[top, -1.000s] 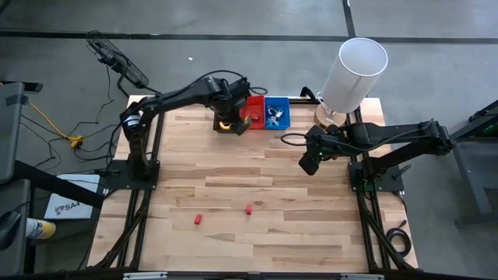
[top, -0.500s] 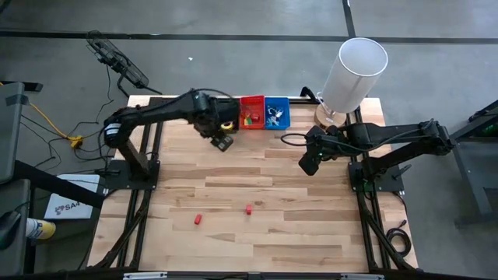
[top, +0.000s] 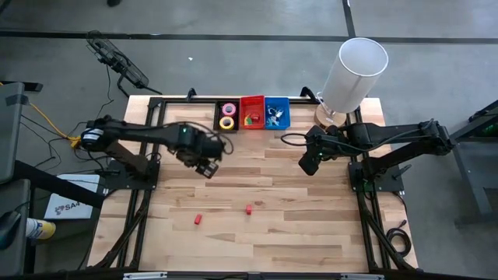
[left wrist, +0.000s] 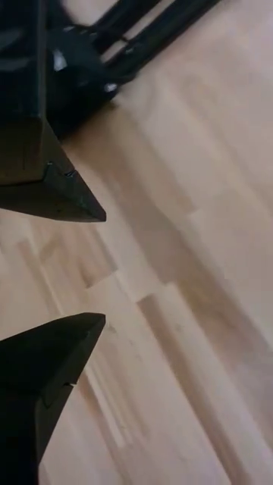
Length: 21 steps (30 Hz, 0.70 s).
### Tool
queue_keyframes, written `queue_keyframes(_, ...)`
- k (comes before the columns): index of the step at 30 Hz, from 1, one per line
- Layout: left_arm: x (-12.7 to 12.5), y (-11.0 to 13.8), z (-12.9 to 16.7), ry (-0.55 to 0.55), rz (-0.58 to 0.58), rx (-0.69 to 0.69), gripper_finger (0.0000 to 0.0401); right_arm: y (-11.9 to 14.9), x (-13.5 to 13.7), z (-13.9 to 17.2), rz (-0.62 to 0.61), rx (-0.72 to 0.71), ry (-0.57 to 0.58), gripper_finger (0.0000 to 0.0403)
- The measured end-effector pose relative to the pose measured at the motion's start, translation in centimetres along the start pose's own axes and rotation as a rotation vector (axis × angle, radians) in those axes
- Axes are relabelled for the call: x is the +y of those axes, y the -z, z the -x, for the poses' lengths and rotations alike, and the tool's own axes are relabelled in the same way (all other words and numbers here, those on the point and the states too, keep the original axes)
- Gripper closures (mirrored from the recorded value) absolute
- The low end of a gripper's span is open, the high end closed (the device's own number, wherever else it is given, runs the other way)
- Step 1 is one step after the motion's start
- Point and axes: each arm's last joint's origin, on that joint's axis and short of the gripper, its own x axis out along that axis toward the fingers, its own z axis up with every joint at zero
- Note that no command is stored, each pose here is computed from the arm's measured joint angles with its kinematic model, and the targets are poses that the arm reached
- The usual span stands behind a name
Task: Pick and place Stapler, Stapler remover, tape
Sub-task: Put the red stapler into the red bin
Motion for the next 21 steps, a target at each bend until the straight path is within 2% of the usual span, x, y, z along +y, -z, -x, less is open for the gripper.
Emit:
queue_keyframes(6, -1.1, 2.5, -1.5, 0.001, 0.041, 0.058, 0.02, 0.0, 0.0, 0.0, 0.004, 0.002, -0.003, 0.0194)
queue_keyframes(21, -4.4, 8.5, -5.6, 0.188, 0.139, 0.157, 0.02, 0.0, 0.1, 0.0, 0.014, 0.012, -0.016, 0.0194)
